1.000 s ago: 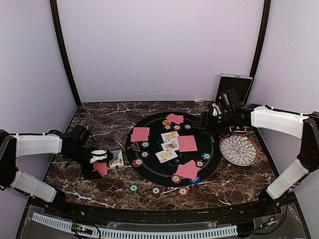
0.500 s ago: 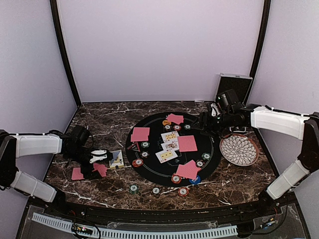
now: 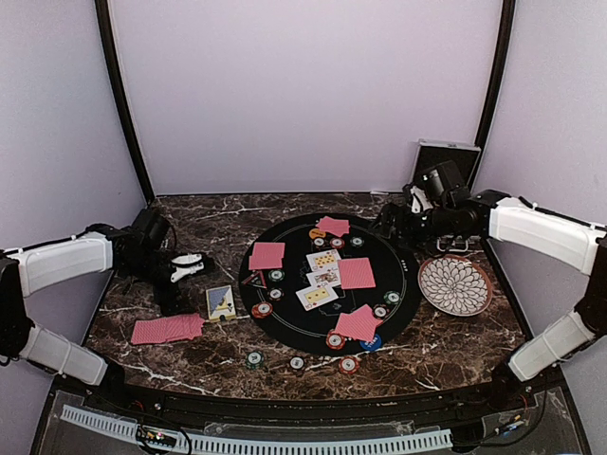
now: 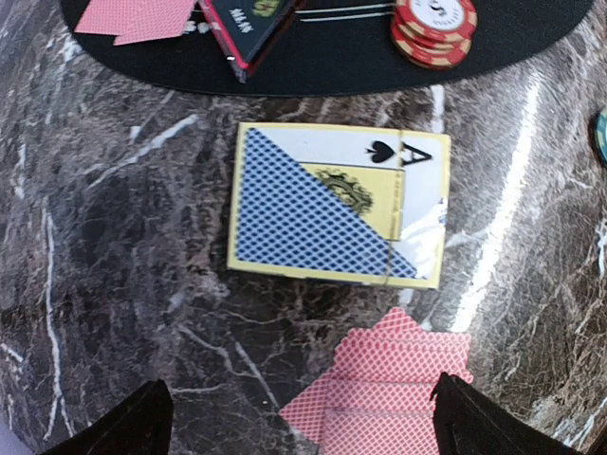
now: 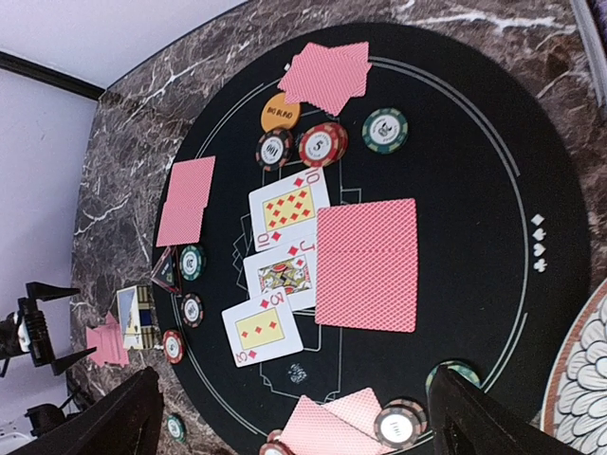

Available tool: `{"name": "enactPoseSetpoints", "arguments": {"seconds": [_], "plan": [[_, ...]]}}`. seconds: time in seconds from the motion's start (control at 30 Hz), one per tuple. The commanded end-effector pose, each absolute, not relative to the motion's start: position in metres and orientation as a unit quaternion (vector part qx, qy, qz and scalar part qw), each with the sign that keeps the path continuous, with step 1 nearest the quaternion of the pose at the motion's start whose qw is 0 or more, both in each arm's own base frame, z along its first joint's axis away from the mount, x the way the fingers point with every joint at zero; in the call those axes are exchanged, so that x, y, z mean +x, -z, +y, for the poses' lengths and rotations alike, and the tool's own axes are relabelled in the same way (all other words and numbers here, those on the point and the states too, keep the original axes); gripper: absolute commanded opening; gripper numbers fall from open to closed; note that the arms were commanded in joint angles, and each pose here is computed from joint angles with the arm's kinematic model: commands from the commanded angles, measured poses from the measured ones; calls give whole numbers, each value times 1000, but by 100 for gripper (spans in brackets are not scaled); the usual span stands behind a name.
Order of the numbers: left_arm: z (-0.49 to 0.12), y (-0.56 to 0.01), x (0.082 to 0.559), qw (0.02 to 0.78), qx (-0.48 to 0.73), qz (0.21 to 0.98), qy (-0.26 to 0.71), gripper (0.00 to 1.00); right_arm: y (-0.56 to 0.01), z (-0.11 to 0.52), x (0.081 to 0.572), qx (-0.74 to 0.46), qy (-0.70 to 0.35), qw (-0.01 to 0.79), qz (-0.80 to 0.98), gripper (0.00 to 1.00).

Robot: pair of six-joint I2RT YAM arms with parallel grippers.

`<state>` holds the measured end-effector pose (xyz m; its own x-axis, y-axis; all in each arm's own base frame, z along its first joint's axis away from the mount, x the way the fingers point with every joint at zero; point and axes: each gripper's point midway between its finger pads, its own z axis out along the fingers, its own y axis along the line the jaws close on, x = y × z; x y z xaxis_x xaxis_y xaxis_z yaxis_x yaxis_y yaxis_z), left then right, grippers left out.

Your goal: Distribute texas hold em gaming equipment

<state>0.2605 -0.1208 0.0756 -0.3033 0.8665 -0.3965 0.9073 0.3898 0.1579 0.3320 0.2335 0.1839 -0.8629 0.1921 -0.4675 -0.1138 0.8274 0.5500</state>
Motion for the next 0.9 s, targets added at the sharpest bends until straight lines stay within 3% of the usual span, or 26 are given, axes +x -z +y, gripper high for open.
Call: {"name": "enactPoseSetpoints", "arguments": {"seconds": [0.0, 0.3, 0.5, 0.6, 0.87], "plan": [[-103, -101, 293, 244, 479, 843, 1, 99, -217, 204, 346, 32, -241, 354, 903, 99], [-50, -158, 383, 401, 271, 874, -42, 99, -234, 112, 369, 123, -98, 476, 866, 99], [-30, -144, 416, 426, 188, 885, -20, 99, -228, 53, 364, 155, 33, 584, 797, 99], [-29, -132, 423, 431, 156, 889, 13, 98, -210, 28, 361, 187, 74, 587, 784, 99], [-33, -149, 426, 566, 135, 813, 22, 99, -173, -24, 360, 233, 134, 589, 762, 98]]}}
